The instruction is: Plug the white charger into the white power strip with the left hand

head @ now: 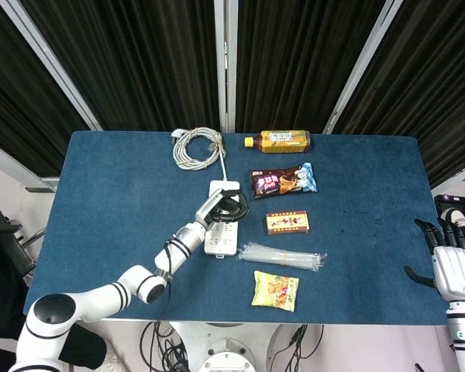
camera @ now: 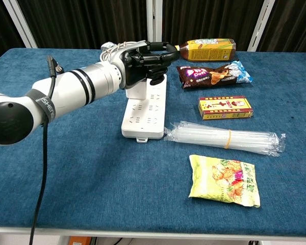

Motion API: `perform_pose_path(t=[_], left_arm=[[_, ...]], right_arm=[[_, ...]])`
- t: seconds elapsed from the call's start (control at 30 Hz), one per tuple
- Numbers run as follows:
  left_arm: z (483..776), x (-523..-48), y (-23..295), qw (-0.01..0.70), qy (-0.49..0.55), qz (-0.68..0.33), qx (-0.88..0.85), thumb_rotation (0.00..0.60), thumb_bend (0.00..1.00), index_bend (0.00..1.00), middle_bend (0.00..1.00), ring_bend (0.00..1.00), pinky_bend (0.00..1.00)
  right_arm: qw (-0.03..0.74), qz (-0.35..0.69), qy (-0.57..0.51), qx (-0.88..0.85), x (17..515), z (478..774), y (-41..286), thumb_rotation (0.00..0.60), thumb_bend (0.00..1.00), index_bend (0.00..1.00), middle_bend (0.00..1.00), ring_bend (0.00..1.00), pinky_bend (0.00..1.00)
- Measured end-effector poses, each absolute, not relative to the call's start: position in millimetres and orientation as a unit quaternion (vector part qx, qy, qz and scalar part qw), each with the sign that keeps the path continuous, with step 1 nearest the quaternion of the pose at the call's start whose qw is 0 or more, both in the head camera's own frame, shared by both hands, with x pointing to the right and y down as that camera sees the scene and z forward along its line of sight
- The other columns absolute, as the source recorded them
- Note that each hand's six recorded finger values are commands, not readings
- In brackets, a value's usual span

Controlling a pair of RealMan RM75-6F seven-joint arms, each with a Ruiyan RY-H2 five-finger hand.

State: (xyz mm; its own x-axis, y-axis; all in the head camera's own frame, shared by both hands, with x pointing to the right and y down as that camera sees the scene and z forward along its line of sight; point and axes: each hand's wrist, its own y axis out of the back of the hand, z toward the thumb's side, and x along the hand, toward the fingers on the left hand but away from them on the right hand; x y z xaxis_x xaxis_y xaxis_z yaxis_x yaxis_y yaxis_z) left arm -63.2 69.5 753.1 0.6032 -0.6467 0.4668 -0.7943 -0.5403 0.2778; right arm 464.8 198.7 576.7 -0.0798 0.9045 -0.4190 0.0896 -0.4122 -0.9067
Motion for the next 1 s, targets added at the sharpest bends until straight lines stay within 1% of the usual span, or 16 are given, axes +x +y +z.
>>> perform_pose_path(t=[0.37,0.57,0.63,0.73,0.8,0.83,0.9,0.93,1.0], left_arm=[[754,-66,70,0.239,-0.418,0.156,0.863,0.600,0.65,0.85,0.93,0.86,0.85],[739,-65,65,0.231,-0.420,0.130,0.868,0.600,0.65,0.84,0.92,0.85,0.85],[730,-65,62,0.218,-0.417,0.119,0.874,0.600,0.65,0.82,0.89,0.82,0.84],[715,-69,54,0.193,-0.414,0.107,0.883,0.600,0.65,0.74,0.82,0.76,0.82],[704,-76,47,0.168,-0.413,0.100,0.889,0.600,0.64,0.67,0.76,0.70,0.78],[699,-80,44,0.154,-0.414,0.098,0.892,0.600,0.64,0.63,0.73,0.65,0.73],[689,-95,34,0.113,-0.418,0.100,0.896,0.600,0.64,0.57,0.66,0.58,0.62],[686,-102,31,0.093,-0.420,0.104,0.897,0.600,0.62,0.52,0.62,0.52,0.54],[680,-117,24,0.043,-0.423,0.119,0.897,0.600,0.56,0.45,0.54,0.43,0.41]], right_arm=[[0.340,0.600,-0.423,-0.588,464,577,198,0.600,0.09,0.12,0.16,0.02,0.01],[0.341,0.599,-0.425,-0.587,465,575,199,0.600,0.09,0.12,0.16,0.02,0.01],[0.341,0.598,-0.425,-0.587,464,575,199,0.600,0.09,0.12,0.16,0.02,0.01],[0.343,0.596,-0.426,-0.588,464,573,198,0.600,0.09,0.12,0.16,0.02,0.01],[0.344,0.596,-0.426,-0.587,465,572,198,0.600,0.09,0.11,0.16,0.02,0.01],[0.344,0.596,-0.426,-0.587,465,572,198,0.600,0.09,0.12,0.16,0.02,0.01],[0.345,0.596,-0.426,-0.587,467,570,197,0.600,0.09,0.12,0.16,0.02,0.01],[0.346,0.596,-0.426,-0.587,467,570,197,0.600,0.09,0.12,0.16,0.02,0.01],[0.347,0.595,-0.426,-0.587,469,569,195,0.600,0.09,0.11,0.15,0.02,0.01]])
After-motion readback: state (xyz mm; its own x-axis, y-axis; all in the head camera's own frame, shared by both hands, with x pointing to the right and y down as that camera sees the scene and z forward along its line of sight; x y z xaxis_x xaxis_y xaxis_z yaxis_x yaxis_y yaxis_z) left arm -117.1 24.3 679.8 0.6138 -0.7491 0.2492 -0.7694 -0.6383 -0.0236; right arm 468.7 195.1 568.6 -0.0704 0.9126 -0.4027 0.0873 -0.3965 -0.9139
